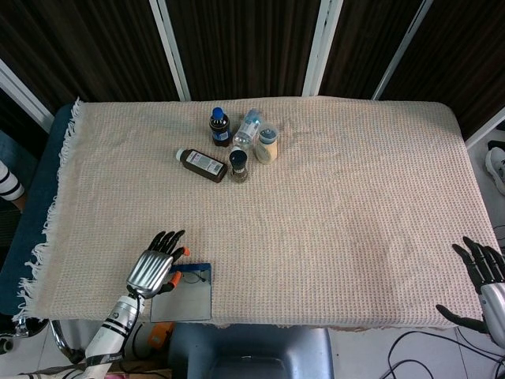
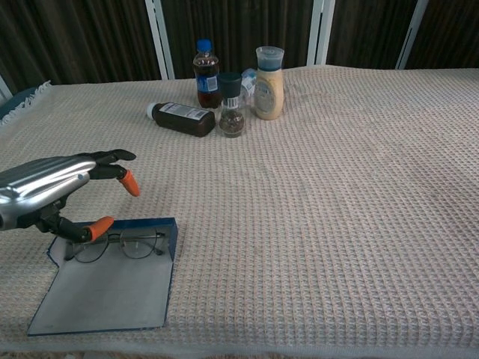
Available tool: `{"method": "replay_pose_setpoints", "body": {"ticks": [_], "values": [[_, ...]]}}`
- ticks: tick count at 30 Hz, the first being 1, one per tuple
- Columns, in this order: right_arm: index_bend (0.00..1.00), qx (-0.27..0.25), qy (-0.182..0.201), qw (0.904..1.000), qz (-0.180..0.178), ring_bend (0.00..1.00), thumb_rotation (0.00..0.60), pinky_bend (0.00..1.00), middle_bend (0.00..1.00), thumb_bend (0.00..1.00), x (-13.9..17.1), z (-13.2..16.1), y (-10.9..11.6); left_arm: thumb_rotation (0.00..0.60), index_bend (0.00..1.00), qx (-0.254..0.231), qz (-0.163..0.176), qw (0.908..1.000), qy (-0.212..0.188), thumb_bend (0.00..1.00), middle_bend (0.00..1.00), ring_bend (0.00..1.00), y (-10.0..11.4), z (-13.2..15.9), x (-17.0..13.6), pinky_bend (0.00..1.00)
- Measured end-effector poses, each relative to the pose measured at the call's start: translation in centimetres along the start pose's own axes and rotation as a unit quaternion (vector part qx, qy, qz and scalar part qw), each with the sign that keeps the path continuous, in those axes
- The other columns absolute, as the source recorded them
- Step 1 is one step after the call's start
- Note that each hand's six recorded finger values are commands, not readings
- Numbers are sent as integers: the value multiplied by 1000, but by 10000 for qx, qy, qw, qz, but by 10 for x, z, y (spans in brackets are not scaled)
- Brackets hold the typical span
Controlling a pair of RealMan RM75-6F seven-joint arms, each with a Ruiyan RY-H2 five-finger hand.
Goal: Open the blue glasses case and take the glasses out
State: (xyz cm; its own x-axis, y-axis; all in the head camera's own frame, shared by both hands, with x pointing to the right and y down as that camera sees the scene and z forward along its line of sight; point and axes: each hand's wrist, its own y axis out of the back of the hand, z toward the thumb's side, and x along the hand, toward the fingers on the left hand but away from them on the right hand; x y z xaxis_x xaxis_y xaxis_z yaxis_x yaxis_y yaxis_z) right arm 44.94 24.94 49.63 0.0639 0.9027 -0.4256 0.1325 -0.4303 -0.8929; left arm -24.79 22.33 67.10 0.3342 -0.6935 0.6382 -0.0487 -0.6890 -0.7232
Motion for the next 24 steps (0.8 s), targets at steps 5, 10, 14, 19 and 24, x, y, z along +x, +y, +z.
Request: {"method": "replay_pose_setpoints", "body": {"ticks": [5, 10, 14, 19, 24], "values": [[0, -24, -7, 10000, -10, 0, 600, 0, 0, 101, -1, -1, 1, 600, 344, 181, 68, 9998, 92, 430, 0, 0, -10, -1, 1, 0], [0, -14, 10, 10000, 4, 0, 600, 0, 0, 101, 0, 0, 1, 600, 369, 175, -21, 9997, 145, 432, 0, 0, -17, -3, 3, 0], [0, -17, 6, 10000, -21, 0, 600, 0, 0, 101, 1, 0, 1, 600, 388, 148, -84, 9997, 190, 432, 0, 0, -20, -4, 5, 0], [0, -7, -6, 10000, -20, 0, 600, 0, 0, 101, 1, -1, 1, 600, 401, 168, -88, 9996, 203, 432, 0, 0, -20, -5, 5, 0], [0, -3, -4, 10000, -17, 0, 600, 0, 0, 101, 0, -1, 1, 600, 411, 156, -103, 9996, 218, 433, 0, 0, -21, -6, 7, 0]]}}
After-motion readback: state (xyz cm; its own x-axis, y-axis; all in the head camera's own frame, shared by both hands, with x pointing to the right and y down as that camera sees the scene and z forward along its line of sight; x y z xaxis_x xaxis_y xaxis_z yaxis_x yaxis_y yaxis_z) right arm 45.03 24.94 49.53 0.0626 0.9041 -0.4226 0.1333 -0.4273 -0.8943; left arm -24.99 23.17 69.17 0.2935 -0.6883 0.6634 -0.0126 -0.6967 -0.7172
